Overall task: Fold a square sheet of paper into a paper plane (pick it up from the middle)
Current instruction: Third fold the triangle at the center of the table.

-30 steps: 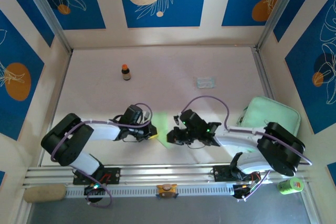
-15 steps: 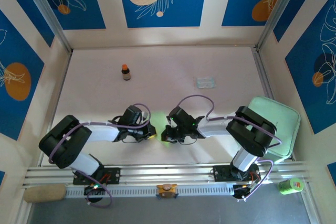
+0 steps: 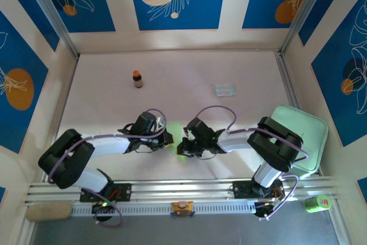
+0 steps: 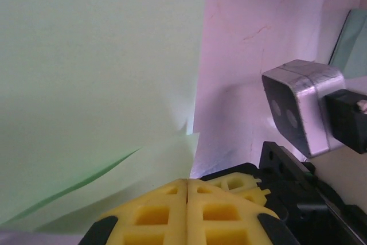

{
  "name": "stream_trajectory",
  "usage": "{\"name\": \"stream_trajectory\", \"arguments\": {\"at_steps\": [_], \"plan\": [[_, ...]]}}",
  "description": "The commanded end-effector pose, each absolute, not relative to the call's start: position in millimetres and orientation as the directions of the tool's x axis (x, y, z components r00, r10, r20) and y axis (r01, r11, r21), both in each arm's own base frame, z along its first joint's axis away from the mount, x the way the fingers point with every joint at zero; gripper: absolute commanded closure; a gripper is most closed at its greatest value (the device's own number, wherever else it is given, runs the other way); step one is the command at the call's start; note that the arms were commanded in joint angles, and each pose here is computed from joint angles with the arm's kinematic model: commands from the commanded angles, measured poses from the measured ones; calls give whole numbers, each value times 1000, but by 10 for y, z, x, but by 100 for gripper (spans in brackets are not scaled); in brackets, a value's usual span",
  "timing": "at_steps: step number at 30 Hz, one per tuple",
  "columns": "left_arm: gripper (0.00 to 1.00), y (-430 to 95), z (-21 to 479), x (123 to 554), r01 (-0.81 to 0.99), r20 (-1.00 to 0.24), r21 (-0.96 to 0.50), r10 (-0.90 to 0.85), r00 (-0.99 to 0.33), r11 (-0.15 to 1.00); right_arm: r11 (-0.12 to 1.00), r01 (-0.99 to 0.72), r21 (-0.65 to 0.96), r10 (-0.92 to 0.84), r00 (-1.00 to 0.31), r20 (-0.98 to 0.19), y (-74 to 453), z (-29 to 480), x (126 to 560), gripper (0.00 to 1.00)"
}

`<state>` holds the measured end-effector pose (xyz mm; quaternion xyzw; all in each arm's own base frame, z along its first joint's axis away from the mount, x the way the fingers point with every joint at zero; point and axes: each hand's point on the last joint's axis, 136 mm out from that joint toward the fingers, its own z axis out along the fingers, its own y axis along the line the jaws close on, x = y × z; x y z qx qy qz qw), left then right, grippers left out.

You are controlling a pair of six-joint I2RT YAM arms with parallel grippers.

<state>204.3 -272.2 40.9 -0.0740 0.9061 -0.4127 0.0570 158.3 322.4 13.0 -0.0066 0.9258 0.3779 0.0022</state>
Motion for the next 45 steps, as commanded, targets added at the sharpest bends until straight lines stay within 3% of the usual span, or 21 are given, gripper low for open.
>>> {"name": "stream_trajectory", "arguments": {"at_steps": [1, 8, 26, 38, 45], "plan": [[97, -2720, 246, 1949, -115, 11, -728, -156, -988, 676, 805, 63, 589, 15, -996, 86, 2938, -192, 1395, 97], [98, -2556, 47, 1966, -135, 9, -697, -179, -984, 705, 825, 84, 559, 28, -994, 109, 2872, -255, 1354, 98], [96, -2065, 76, 2205, -174, -16, -709, -262, -965, 683, 836, 99, 540, 37, -992, 124, 2828, -315, 1315, 99], [91, -2237, 727, 2330, -66, -123, -779, -255, -959, 624, 835, 90, 543, 32, -993, 115, 2841, -283, 1338, 99], [91, -2494, 583, 2207, -46, -80, -801, -183, -980, 597, 832, 86, 548, 30, -993, 111, 2859, -268, 1348, 99]]}}
